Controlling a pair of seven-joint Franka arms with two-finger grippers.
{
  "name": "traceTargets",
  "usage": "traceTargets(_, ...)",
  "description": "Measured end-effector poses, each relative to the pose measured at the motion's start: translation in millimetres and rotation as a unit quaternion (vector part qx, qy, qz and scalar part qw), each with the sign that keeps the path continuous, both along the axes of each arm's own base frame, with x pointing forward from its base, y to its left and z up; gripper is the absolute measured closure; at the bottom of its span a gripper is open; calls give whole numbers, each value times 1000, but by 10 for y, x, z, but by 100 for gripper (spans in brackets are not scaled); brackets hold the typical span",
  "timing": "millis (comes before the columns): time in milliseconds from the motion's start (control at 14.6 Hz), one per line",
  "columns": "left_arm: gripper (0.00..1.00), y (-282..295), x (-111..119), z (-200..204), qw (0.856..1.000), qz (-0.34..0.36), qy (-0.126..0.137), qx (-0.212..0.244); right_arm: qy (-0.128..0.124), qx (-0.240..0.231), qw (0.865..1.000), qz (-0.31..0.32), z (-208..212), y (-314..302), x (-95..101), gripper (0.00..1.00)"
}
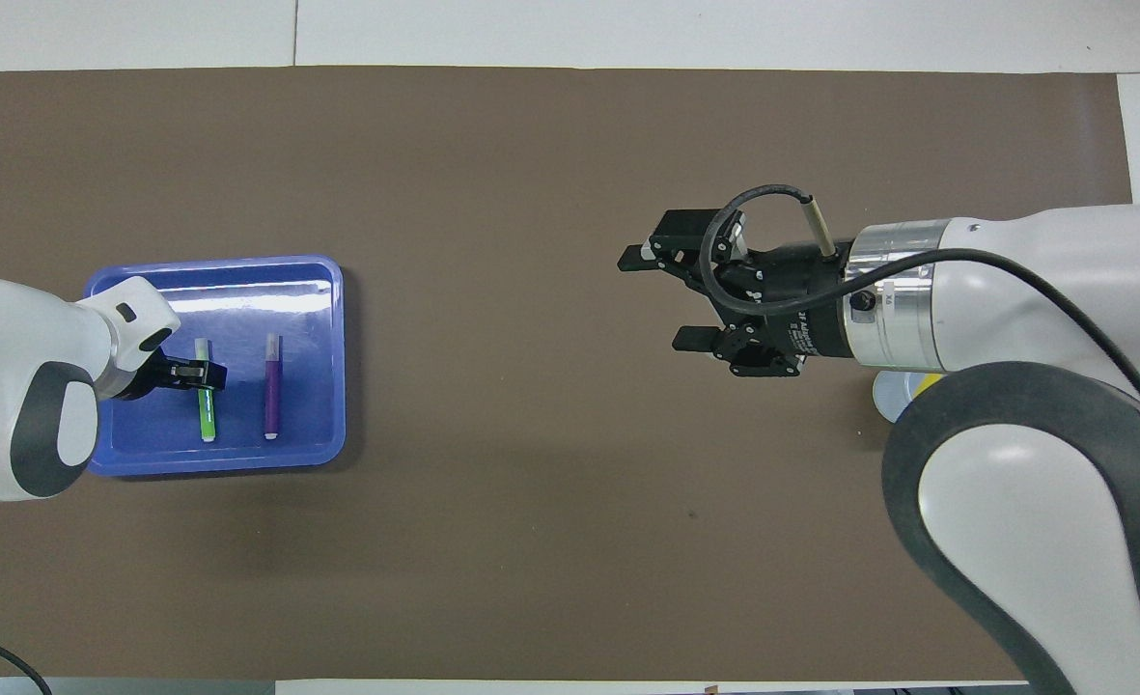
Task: Transfer and insert pens with both arms
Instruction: 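Grasp the green pen with the left gripper while the right gripper withdraws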
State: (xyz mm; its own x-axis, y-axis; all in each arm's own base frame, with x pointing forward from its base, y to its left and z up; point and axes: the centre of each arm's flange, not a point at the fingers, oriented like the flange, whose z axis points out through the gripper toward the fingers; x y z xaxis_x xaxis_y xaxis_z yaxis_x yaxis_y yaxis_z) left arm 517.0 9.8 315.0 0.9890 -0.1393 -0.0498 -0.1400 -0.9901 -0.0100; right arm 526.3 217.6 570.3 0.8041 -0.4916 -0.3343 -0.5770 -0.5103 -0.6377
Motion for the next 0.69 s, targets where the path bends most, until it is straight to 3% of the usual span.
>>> traceTargets(549,31,-4,-30,-128,1000,2,11,-4,0,0,1000,0,1,3,-1,0)
traceTargets(618,38,-4,-35,-144,1000,2,13,-4,0,0,1000,0,2,5,-2,0)
traceTargets(687,38,-5,-38,-155,1000,2,14,-4,1,0,1000,-1,2,6,-2,0)
